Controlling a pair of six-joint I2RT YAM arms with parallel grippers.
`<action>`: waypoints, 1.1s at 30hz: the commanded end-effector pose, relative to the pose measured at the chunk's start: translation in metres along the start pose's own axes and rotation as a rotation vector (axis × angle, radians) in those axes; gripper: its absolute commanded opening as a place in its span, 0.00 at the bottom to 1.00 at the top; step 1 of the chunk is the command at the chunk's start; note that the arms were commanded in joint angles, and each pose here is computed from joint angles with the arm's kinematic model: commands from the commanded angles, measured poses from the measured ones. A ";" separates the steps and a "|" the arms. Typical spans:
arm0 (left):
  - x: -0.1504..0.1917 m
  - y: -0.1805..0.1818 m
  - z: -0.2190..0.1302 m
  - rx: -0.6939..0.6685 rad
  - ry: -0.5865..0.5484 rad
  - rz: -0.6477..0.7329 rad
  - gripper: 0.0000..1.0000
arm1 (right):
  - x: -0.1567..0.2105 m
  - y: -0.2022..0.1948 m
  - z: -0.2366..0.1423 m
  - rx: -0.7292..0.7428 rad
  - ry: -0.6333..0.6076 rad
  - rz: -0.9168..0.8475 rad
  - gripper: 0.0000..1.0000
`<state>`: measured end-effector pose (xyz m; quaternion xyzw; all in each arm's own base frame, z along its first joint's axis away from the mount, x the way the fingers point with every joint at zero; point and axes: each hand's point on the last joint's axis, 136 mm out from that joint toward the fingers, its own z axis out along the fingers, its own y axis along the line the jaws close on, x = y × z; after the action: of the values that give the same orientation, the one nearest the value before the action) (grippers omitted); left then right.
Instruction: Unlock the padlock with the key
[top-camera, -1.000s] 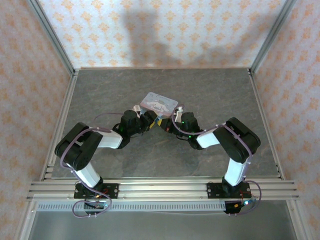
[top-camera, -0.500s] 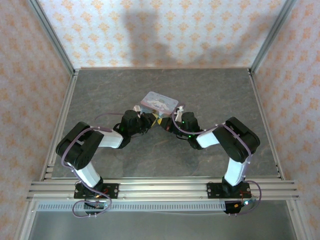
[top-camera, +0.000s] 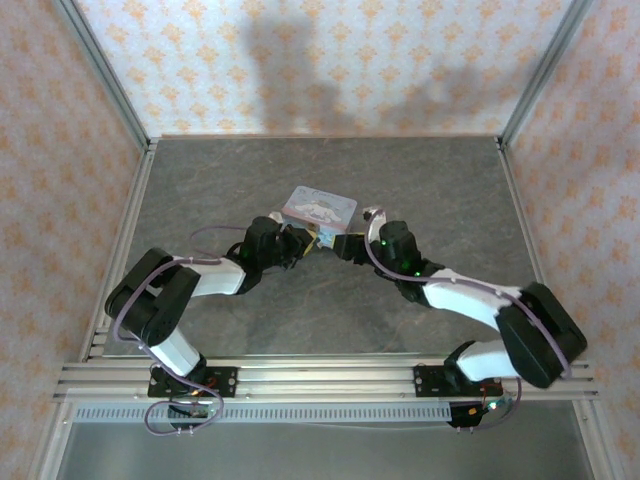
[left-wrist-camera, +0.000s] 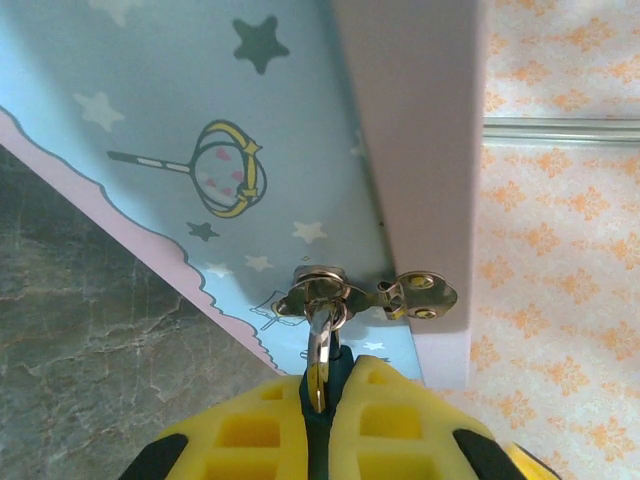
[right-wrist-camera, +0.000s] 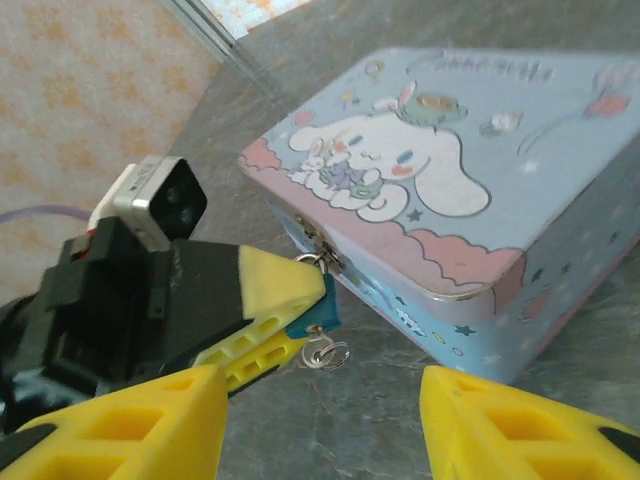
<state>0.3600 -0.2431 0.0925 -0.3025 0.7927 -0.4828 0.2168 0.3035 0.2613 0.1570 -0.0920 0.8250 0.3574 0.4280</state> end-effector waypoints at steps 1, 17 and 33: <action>0.001 -0.027 -0.005 0.033 0.011 -0.035 0.00 | 0.001 -0.001 -0.018 0.125 0.030 -0.418 0.54; 0.007 -0.040 -0.010 0.007 0.052 -0.099 0.00 | 0.035 0.015 0.005 0.163 0.050 -1.232 0.57; 0.010 -0.039 -0.007 0.001 0.076 -0.091 0.00 | 0.029 0.021 0.048 0.156 0.014 -1.230 0.45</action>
<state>0.3523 -0.2486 0.1010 -0.3418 0.7969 -0.4744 0.1517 0.2974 0.3066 0.1125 -0.5343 0.6552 -0.0157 0.5339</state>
